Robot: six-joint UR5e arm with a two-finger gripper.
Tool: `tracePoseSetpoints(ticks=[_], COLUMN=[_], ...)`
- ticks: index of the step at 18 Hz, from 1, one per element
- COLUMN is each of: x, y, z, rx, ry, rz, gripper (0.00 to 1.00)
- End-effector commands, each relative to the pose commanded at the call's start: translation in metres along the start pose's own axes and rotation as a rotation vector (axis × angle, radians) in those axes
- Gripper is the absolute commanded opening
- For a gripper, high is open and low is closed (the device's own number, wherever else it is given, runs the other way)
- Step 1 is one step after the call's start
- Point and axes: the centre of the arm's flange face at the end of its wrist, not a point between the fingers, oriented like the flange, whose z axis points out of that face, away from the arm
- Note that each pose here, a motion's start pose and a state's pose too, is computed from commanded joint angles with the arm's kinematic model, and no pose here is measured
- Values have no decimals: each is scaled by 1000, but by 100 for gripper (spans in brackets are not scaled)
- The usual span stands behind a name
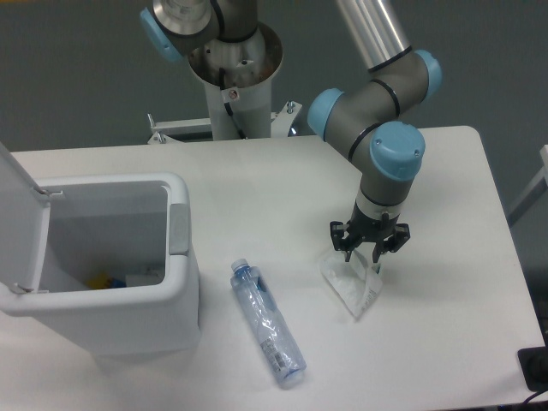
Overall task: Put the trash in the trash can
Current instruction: 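Lower the gripper and close it on the white tissue wrapper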
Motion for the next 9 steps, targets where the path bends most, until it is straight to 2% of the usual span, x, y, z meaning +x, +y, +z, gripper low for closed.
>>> tracePoseSetpoints(ticks=[6, 9], x=[-4, -12], y=[-2, -4], z=[-9, -29], rx=[13, 42], ry=[-12, -35], rz=[0, -7], gripper=[0, 0])
